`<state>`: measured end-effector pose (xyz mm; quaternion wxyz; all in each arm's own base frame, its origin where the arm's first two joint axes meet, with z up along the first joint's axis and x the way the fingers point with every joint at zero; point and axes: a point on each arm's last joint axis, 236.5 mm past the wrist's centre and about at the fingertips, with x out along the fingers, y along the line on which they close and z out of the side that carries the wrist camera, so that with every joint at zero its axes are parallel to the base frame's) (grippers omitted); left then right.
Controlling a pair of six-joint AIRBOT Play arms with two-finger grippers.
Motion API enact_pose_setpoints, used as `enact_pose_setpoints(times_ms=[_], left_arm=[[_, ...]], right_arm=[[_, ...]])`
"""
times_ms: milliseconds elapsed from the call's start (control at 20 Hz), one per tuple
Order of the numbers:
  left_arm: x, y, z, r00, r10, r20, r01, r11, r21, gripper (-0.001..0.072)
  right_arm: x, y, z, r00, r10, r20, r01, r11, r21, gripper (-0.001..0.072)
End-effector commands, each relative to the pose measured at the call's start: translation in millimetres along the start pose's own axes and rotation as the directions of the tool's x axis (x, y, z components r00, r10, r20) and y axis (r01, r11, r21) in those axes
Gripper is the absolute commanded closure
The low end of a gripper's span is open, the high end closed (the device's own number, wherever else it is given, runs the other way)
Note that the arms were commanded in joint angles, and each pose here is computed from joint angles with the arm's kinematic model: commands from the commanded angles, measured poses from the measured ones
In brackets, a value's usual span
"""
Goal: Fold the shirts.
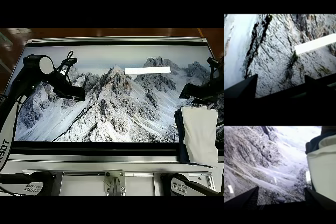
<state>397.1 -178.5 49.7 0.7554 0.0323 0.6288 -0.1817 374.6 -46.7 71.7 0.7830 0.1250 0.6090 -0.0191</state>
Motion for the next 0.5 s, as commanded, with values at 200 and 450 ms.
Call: enact_pose_setpoints(times_ms=[200,450], left_arm=[[14.0,2.6,-2.0,0.999,0.007,-0.034,-0.007,1.000,0.004,0.0003],[14.0,2.7,-2.0,0.999,0.007,-0.034,-0.007,1.000,0.006,0.0003]], right_arm=[[1.3,5.2,0.0,1.000,0.010,-0.003,-0.010,1.000,-0.009,0.0025],[1.3,5.2,-0.1,1.000,0.010,-0.003,-0.010,1.000,-0.009,0.0025]])
